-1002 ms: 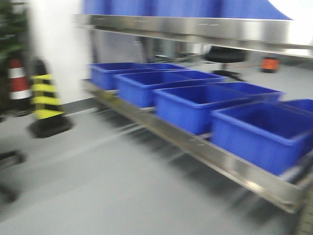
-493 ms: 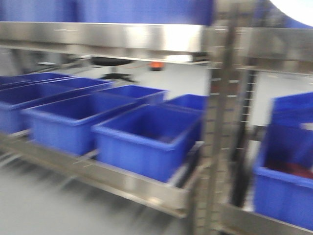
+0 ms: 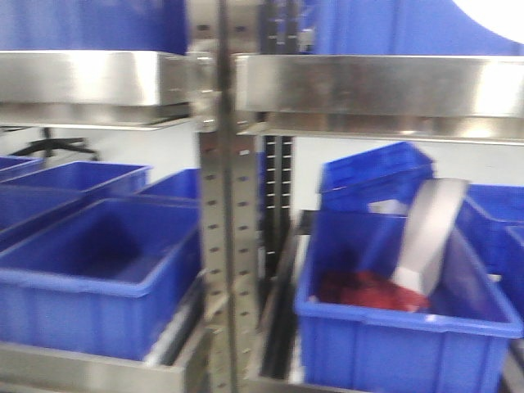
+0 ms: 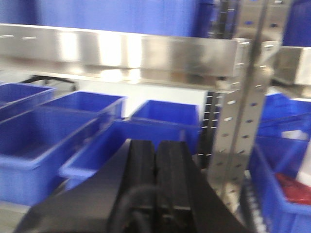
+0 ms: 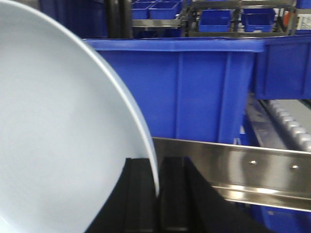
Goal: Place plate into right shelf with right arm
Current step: 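Bring the held plate up to a blue bin on the metal shelf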
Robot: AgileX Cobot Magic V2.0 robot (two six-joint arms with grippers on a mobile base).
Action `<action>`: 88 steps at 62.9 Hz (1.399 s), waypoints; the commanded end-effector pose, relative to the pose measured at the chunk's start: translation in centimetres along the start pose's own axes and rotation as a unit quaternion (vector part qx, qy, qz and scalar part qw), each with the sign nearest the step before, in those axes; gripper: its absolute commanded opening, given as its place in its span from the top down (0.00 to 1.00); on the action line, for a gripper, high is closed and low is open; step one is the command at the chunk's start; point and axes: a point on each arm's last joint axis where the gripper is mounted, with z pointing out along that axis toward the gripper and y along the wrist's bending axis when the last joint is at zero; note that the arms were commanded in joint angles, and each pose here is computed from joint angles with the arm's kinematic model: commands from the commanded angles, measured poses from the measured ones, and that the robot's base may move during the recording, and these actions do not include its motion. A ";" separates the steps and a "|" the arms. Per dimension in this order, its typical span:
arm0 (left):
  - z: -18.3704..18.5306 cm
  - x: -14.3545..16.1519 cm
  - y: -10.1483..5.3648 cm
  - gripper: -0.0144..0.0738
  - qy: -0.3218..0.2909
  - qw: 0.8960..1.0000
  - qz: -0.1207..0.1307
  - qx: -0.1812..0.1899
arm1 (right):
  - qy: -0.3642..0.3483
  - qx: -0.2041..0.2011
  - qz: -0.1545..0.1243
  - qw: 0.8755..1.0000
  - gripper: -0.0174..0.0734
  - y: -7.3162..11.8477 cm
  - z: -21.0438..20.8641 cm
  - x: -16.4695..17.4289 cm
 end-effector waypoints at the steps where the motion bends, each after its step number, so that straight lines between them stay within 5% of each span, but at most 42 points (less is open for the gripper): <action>1: -0.1 -0.5 0.1 0.98 -0.044 0.999 -0.008 -0.006 | -0.063 -0.002 -0.006 0.998 0.73 0.1 -0.2 -1.9; 88: -0.1 -0.5 0.1 0.98 -0.044 0.999 -0.008 -0.006 | -0.066 -0.002 -0.006 0.998 0.73 0.1 -0.2 -2.0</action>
